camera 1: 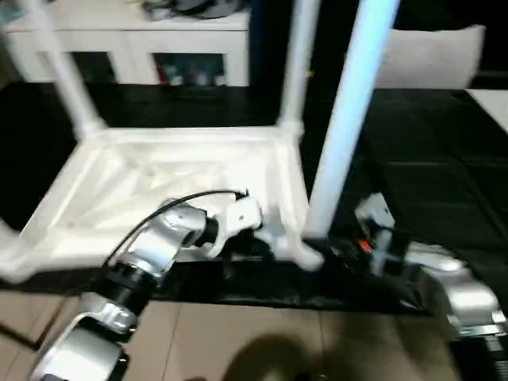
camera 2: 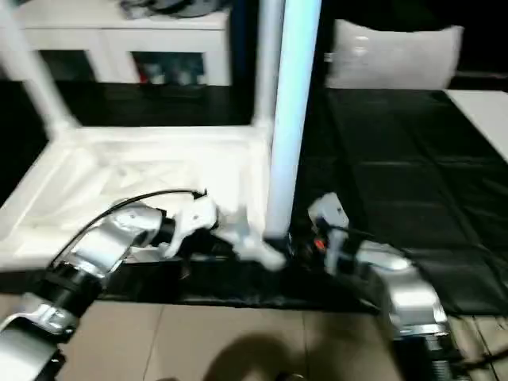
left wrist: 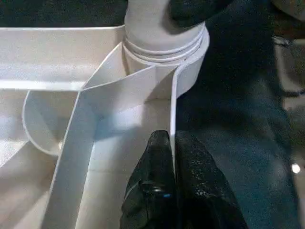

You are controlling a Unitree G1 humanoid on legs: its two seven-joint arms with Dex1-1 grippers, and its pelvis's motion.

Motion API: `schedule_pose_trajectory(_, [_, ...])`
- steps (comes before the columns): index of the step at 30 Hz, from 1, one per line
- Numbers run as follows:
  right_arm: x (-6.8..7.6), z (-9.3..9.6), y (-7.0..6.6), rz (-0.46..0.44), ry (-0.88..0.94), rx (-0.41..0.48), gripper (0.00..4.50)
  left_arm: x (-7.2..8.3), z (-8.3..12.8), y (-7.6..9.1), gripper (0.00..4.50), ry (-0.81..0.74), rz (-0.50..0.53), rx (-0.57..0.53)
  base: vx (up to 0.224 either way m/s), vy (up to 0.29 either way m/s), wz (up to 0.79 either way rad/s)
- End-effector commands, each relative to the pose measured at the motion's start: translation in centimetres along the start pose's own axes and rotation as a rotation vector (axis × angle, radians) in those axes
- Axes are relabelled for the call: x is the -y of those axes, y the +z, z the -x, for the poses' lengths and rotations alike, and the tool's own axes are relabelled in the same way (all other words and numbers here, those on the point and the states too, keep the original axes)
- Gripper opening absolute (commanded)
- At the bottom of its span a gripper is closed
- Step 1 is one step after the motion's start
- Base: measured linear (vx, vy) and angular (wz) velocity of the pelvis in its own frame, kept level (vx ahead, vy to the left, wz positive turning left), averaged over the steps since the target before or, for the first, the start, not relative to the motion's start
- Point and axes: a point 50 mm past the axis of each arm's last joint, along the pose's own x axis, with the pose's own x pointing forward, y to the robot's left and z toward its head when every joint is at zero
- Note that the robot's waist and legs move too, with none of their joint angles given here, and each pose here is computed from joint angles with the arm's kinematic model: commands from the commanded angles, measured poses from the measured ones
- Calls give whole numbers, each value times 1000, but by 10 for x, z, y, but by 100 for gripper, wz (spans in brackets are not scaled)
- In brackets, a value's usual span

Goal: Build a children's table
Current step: Rotate leg to tighten

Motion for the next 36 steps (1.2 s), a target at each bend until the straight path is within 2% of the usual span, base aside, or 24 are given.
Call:
schedule_pose_trajectory(1, [-17, -27, -1, -63, -11, 0, 204, 8, -23, 26, 0, -12, 10, 101, 0, 0, 0])
schedule_pose_trajectory(4, [-17, -41, 2, -109, -158, 20, 204, 6, -34, 34, 0, 70, 68, 124, 0, 0, 0])
schedule_pose_trajectory(6, [-15, -54, 7, -122, -320, 45, 204, 2, -41, 41, 0, 170, 109, 141, 0, 0, 0])
schedule_pose_trajectory(10, [-17, -63, 12, -168, -384, 114, 204, 0, -46, 49, 0, 241, 126, 158, 0, 0, 0])
schedule_pose_trajectory(12, [-18, -65, 14, -168, -400, 124, 257, 1, -47, 50, 0, 244, 121, 159, 0, 0, 0])
schedule_pose_trajectory(15, [-17, -65, 14, -131, -408, 130, 280, 3, -47, 49, 0, 235, 92, 148, 0, 0, 0])
schedule_pose_trajectory(16, [-16, -64, 14, -115, -408, 141, 306, 4, -47, 48, 0, 229, 81, 143, 0, 0, 0])
schedule_pose_trajectory(20, [-6, -50, 16, -86, -386, 192, 326, 4, -42, 41, 0, 212, 59, 121, 0, 0, 0])
schedule_pose_trajectory(22, [-2, -44, 18, -74, -373, 205, 359, 3, -39, 38, 0, 212, 51, 109, 0, 0, 0])
schedule_pose_trajectory(25, [1, -27, 19, 4, -213, 186, 379, 1, -32, 30, 0, 177, 8, 86, 0, 0, 0])
schedule_pose_trajectory(26, [1, -27, 19, 4, -213, 186, 394, 1, -32, 30, 0, 177, 8, 86, 0, 0, 0])
schedule_pose_trajectory(28, [8, -6, 19, 85, -87, 120, 413, 1, -23, 23, 0, 119, -27, 62, 0, 0, 0])
schedule_pose_trajectory(30, [14, 7, 20, 123, -20, 72, 413, 1, -18, 18, 0, 74, -63, 37, 0, 0, 0])
schedule_pose_trajectory(31, [15, 11, 20, 132, 7, 54, 438, 2, -17, 16, 0, 52, -82, 27, 0, 0, 0])
schedule_pose_trajectory(36, [19, 28, 27, 181, 178, -6, 438, 12, -7, 10, 0, -118, -165, 12, 0, 0, 0])
